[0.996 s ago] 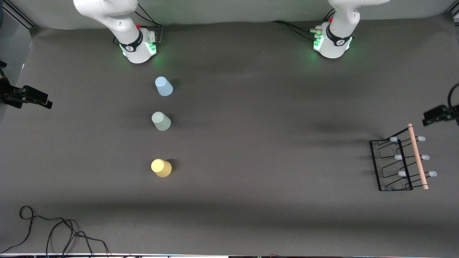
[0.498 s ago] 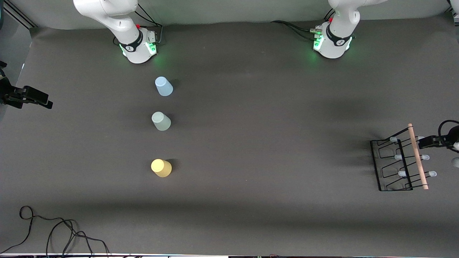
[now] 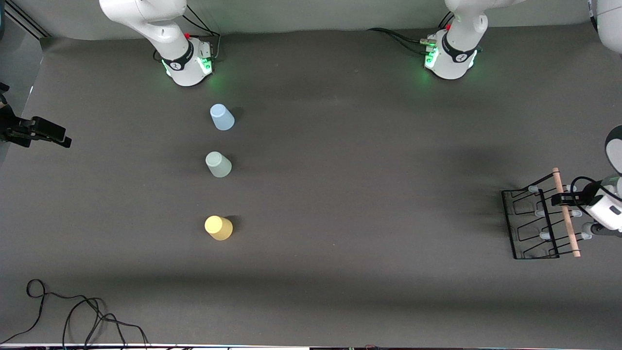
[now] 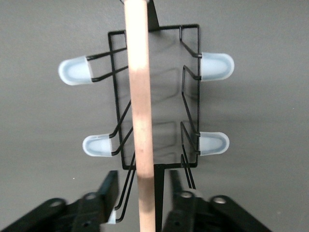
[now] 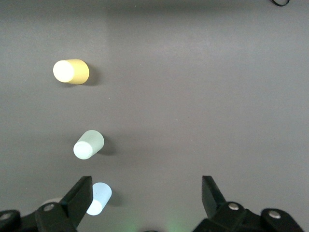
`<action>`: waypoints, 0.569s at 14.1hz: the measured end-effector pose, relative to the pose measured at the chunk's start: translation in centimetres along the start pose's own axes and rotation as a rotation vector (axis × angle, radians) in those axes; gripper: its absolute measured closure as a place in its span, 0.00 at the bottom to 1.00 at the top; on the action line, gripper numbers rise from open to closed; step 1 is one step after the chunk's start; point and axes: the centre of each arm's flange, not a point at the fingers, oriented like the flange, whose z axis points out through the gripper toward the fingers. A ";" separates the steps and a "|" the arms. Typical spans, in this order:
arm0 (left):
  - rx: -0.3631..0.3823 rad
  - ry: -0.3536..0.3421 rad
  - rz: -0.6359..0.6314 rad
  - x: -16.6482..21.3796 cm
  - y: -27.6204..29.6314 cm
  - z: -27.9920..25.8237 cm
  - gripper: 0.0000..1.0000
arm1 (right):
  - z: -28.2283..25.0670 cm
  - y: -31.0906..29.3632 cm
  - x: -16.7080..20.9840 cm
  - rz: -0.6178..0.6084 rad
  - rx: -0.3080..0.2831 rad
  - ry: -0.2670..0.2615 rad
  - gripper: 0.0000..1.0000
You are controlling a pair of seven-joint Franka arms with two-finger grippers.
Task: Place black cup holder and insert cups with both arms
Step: 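Close the left gripper on the wooden handle and lift the holder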
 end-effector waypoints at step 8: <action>-0.001 0.022 0.089 -0.5 0.8 -2.9 0.84 | 0.0 0.0 0.0 0.000 0.000 0.000 0.00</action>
